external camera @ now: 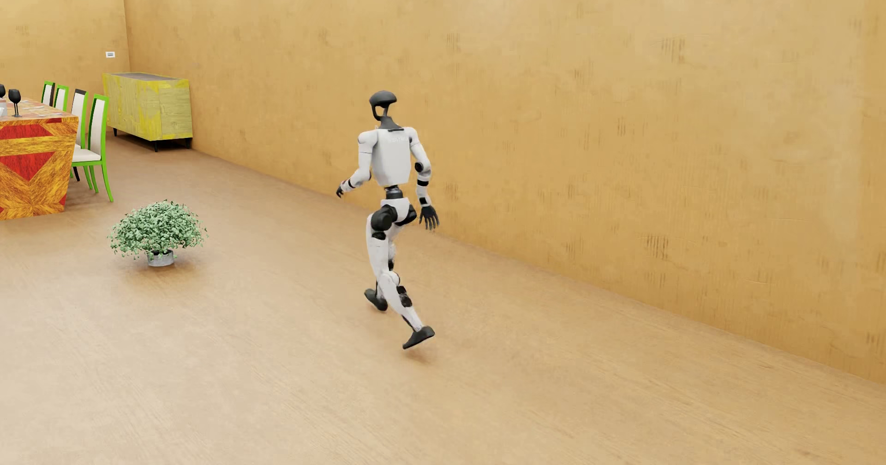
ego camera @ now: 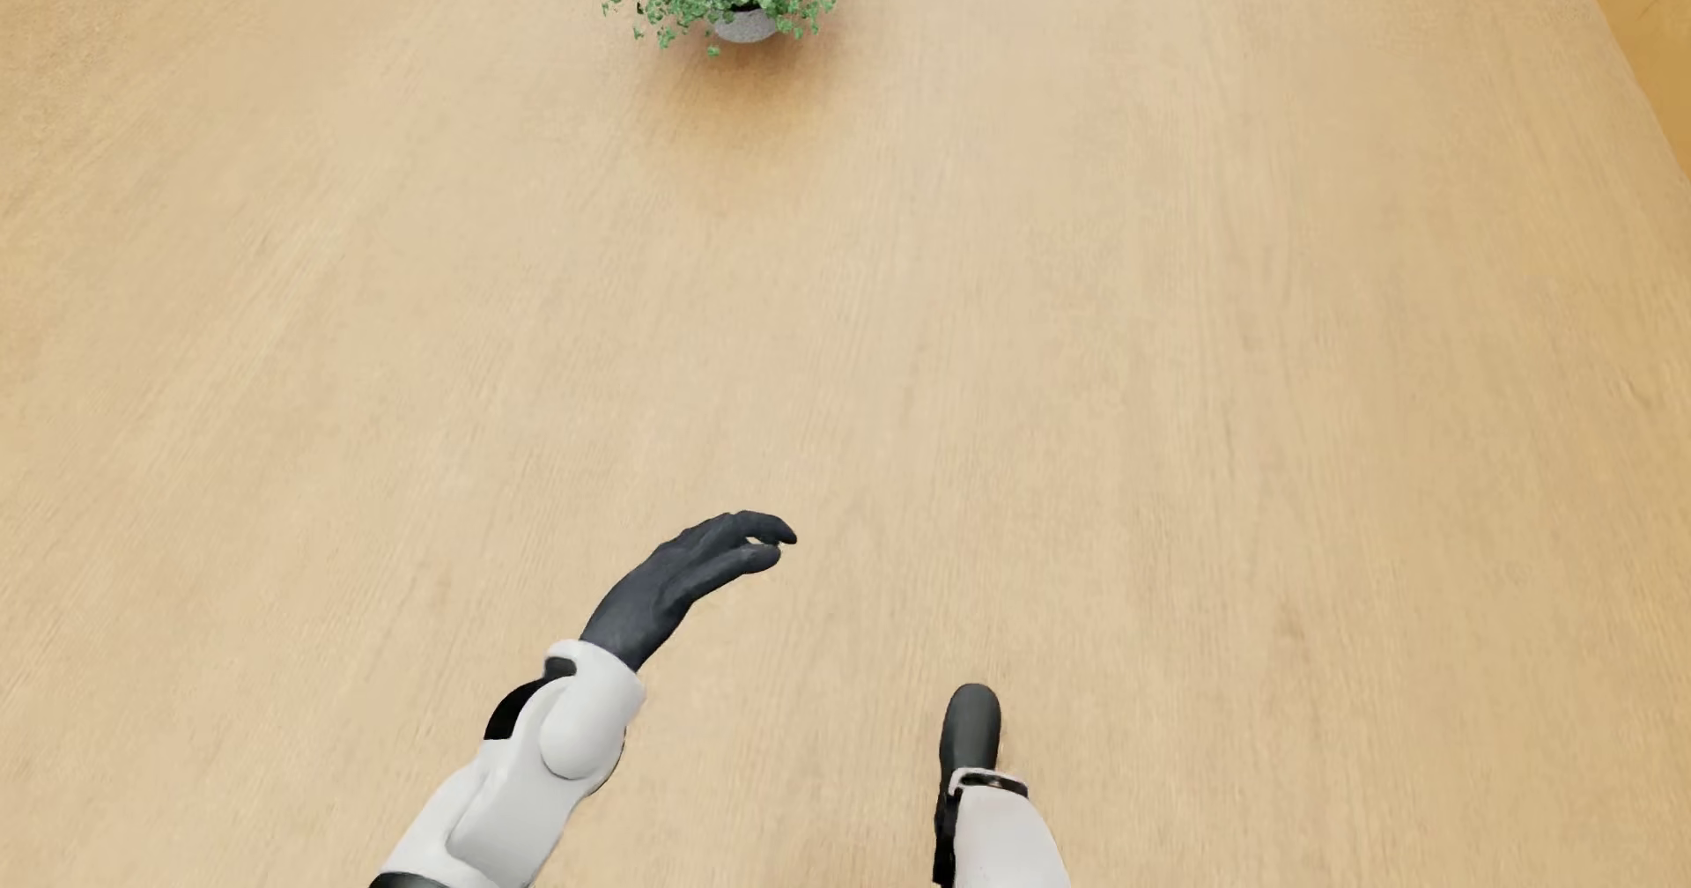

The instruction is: Walk towards the plant

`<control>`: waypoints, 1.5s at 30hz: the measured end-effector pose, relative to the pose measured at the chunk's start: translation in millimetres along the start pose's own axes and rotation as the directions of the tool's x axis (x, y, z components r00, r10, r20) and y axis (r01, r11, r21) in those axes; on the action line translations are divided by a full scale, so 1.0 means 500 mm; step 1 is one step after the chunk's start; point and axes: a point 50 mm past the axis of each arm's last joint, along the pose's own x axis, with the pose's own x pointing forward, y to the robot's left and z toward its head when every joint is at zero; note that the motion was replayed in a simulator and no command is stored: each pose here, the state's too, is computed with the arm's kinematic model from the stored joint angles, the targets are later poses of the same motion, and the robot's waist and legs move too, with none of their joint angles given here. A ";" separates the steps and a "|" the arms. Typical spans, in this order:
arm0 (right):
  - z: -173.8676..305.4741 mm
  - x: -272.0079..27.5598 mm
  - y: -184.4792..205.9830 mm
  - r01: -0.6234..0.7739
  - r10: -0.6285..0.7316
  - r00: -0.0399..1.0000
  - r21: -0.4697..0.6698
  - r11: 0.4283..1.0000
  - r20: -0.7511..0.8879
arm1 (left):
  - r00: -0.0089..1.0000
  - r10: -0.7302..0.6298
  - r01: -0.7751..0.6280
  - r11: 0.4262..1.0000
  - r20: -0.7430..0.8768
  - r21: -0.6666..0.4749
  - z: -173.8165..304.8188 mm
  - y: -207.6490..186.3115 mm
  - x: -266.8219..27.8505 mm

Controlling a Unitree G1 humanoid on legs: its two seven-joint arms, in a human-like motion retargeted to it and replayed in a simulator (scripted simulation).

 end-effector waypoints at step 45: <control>0.099 -0.021 -0.327 0.462 -0.372 0.871 -0.276 0.843 0.321 | 0.714 0.154 -0.285 0.955 -0.683 -0.083 -0.205 -0.053 -0.292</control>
